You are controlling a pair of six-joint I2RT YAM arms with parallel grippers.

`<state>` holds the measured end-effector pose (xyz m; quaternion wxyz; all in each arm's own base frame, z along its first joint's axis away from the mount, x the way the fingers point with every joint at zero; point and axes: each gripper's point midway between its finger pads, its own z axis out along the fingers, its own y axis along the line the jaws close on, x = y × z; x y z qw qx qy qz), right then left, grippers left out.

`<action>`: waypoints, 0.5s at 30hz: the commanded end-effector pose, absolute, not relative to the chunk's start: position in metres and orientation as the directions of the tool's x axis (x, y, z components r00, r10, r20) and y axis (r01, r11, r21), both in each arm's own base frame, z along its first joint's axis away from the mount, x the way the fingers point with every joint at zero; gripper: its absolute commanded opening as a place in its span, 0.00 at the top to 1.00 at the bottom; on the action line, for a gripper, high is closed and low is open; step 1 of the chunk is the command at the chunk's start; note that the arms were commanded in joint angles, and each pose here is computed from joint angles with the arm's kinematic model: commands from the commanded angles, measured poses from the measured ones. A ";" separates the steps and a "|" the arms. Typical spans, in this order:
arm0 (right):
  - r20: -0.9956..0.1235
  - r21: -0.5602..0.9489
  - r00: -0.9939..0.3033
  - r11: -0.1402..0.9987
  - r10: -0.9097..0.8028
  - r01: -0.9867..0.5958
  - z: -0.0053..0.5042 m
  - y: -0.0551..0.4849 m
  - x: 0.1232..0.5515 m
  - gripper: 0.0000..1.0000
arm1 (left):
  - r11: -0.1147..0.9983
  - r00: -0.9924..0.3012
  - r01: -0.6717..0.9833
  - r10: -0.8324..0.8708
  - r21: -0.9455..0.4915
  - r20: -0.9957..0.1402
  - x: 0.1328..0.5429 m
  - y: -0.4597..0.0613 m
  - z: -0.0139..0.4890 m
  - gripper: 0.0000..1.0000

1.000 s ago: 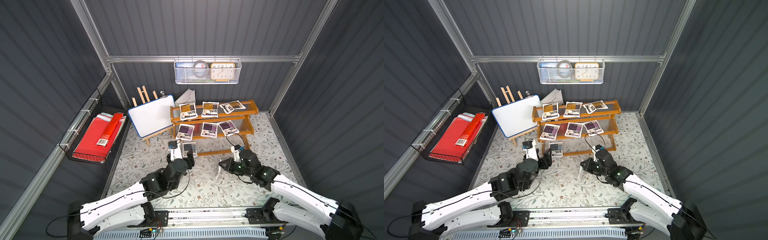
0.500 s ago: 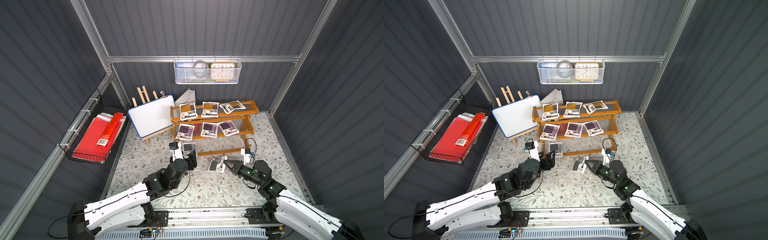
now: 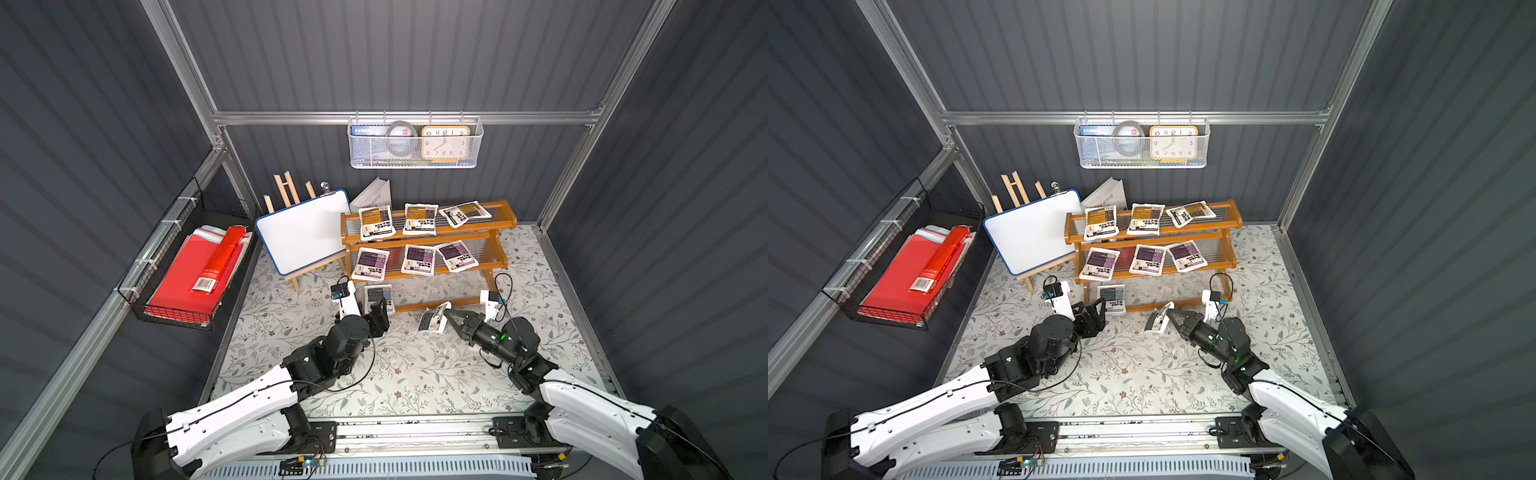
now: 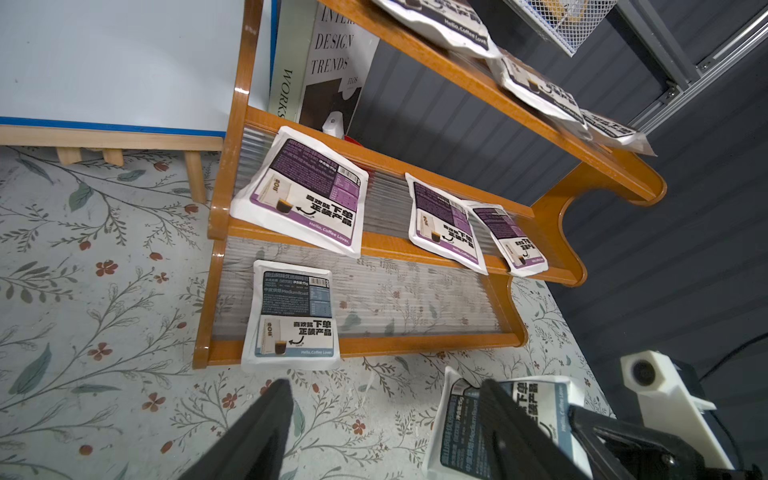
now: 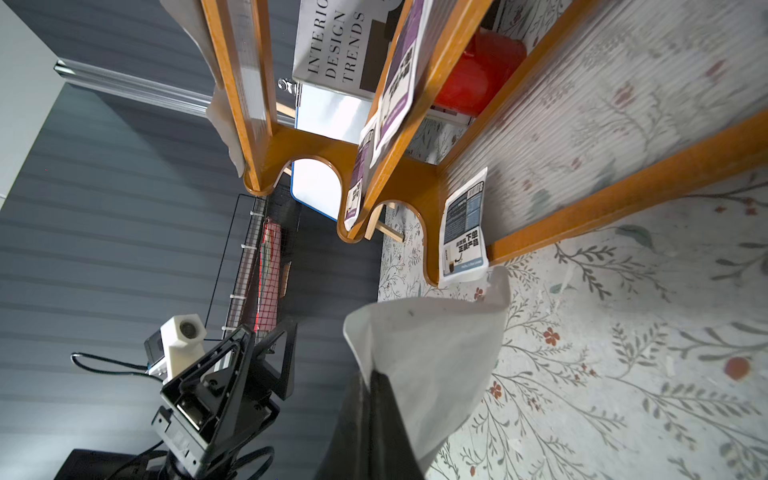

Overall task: Place the bagged coffee beans on the shelf by color
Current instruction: Pick up the bagged coffee beans at the center of the board, then place the bagged coffee beans on the shelf.

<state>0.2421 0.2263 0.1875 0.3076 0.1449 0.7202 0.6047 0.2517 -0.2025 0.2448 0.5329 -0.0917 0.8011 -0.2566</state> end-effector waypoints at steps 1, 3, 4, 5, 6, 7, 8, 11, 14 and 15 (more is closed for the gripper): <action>-0.282 0.959 -0.759 0.152 0.586 -0.239 0.215 0.229 0.242 1.00 | 0.848 -0.418 0.122 -0.428 -0.516 -0.801 0.252 -0.200 0.243 0.26; -0.289 0.957 -0.767 0.173 0.573 -0.231 0.211 0.230 0.242 1.00 | 0.847 -0.419 0.122 -0.428 -0.517 -0.800 0.252 -0.200 0.243 0.26; -0.292 0.956 -0.776 0.193 0.558 -0.221 0.208 0.231 0.242 1.00 | 0.849 -0.421 0.120 -0.426 -0.515 -0.801 0.252 -0.200 0.241 0.26; -0.307 0.950 -0.787 0.219 0.536 -0.221 0.205 0.233 0.240 1.00 | 0.850 -0.420 0.120 -0.425 -0.514 -0.802 0.252 -0.200 0.241 0.26; -0.316 0.946 -0.798 0.236 0.514 -0.223 0.203 0.235 0.238 1.00 | 0.850 -0.422 0.119 -0.424 -0.513 -0.801 0.252 -0.200 0.240 0.26; -0.329 0.940 -0.812 0.245 0.483 -0.236 0.203 0.238 0.235 1.00 | 0.850 -0.425 0.124 -0.421 -0.512 -0.802 0.252 -0.200 0.239 0.26; -0.340 0.936 -0.828 0.242 0.446 -0.254 0.205 0.242 0.229 1.00 | 0.851 -0.427 0.134 -0.413 -0.508 -0.804 0.252 -0.201 0.240 0.25; -0.406 0.910 -0.859 0.231 0.313 -0.346 0.220 0.254 0.211 1.00 | 0.857 -0.443 0.184 -0.365 -0.481 -0.819 0.252 -0.206 0.239 0.25; -0.473 0.871 -0.851 0.267 0.231 -0.412 0.228 0.257 0.204 1.00 | 0.855 -0.452 0.225 -0.333 -0.467 -0.828 0.254 -0.207 0.242 0.24; -0.480 0.865 -0.845 0.288 0.233 -0.412 0.228 0.255 0.206 1.00 | 0.854 -0.451 0.228 -0.334 -0.468 -0.828 0.256 -0.205 0.243 0.24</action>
